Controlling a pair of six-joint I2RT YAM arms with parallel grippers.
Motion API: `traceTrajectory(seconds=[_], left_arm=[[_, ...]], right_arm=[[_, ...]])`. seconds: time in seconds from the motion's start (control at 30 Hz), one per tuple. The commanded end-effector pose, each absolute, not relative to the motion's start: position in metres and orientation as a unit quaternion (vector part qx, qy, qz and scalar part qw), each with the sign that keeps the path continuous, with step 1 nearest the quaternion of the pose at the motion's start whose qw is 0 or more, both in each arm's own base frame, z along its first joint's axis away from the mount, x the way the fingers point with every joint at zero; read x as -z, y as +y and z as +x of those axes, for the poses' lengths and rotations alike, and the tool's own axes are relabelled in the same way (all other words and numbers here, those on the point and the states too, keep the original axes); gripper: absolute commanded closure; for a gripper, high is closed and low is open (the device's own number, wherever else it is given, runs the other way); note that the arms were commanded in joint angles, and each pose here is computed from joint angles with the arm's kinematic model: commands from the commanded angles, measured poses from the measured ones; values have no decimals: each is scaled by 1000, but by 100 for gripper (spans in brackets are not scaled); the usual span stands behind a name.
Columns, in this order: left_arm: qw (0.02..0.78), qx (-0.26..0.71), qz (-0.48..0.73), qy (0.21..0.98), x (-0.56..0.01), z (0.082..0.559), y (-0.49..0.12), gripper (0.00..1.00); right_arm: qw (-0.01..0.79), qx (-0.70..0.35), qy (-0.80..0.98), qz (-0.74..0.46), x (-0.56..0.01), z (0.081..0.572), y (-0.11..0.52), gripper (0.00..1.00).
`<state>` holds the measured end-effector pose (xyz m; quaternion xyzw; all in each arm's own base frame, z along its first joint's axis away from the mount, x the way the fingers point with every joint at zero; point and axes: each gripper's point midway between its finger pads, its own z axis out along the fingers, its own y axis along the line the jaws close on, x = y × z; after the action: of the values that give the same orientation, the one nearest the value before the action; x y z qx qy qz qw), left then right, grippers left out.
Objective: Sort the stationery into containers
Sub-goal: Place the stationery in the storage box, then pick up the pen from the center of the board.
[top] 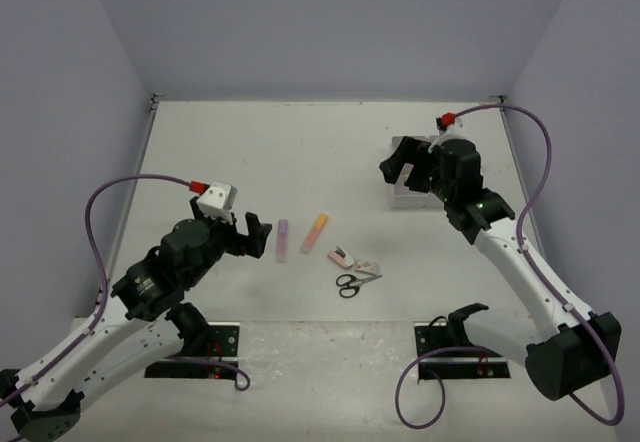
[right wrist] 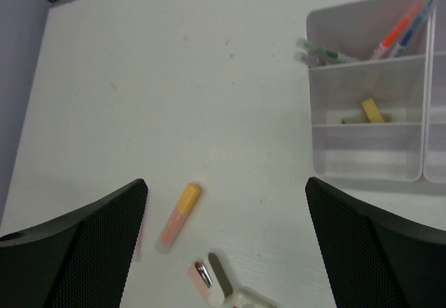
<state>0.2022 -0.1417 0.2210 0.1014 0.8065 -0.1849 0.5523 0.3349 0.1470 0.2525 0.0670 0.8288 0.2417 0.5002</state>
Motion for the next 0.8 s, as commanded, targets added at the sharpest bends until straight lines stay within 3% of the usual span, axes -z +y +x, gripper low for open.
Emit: traceTrajectory(seconds=[0.0,0.27,0.6,0.67,0.77], left_arm=[[551,158,91,814,-216,210,-137,0],[503,96,43,858,-196,222,-131,0],[455,107,-12,884,-143,241,-161,0],[433,88,-6,897,-123,249,-170,4],[398,41,16,916,-90,263,-180,21]], right_arm=[[477,-178,857,77,-220,311,127,1],[443,-98,882,128,-181,289,91,1],[412,-195,888,62,-176,254,122,8],[406,-210,888,48,-175,252,128,8],[399,-209,892,39,-172,252,130,10]])
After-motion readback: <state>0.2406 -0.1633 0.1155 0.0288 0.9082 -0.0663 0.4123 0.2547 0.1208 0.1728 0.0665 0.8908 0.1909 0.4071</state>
